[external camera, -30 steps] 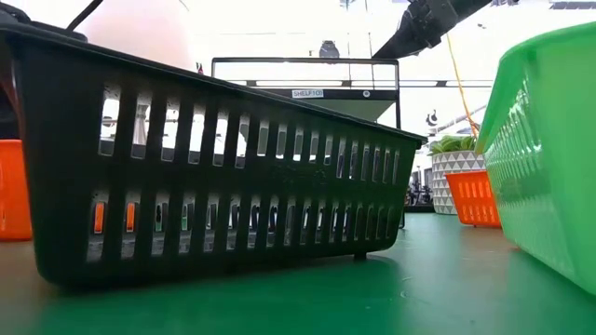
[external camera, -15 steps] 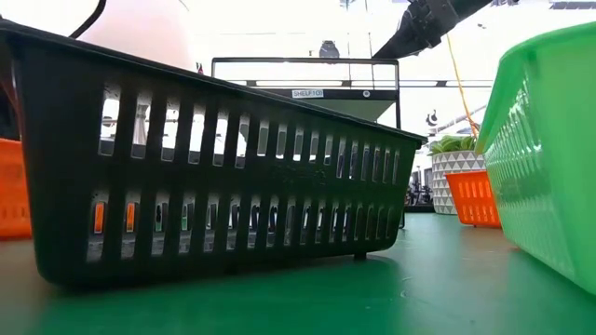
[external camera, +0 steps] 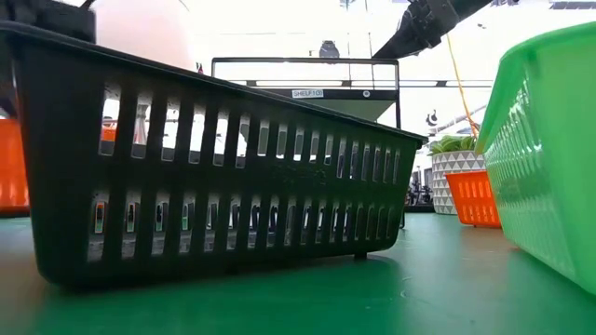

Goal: Stack baskets on shelf by color
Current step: Put the top left orange bin on the shelf

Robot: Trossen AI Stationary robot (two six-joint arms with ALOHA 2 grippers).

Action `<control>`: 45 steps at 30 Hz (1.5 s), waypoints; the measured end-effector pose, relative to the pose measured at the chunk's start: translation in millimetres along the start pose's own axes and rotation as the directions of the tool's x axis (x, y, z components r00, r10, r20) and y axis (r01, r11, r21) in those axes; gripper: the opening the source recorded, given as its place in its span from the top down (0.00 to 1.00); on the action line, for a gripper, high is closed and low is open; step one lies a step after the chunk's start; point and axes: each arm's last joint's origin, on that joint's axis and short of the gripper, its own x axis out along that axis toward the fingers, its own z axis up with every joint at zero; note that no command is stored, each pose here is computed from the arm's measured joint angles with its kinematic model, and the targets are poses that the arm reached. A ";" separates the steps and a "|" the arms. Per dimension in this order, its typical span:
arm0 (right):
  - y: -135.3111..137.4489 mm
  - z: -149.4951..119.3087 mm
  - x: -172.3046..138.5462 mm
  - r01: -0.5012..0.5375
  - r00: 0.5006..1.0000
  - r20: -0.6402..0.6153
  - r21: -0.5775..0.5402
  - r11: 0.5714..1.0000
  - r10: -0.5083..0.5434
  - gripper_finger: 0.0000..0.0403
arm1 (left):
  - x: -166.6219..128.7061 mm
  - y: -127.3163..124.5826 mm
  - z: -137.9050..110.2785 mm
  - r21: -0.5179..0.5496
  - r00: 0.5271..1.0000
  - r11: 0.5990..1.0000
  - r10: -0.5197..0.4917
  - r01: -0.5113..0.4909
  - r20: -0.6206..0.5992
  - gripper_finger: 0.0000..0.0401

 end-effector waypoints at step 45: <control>1.8 -7.1 -0.3 -0.030 0.997 -0.073 -0.146 0.989 0.019 1.00 | -114.2 38.8 283.9 0.681 0.959 0.714 -0.047 -0.162 0.278 0.98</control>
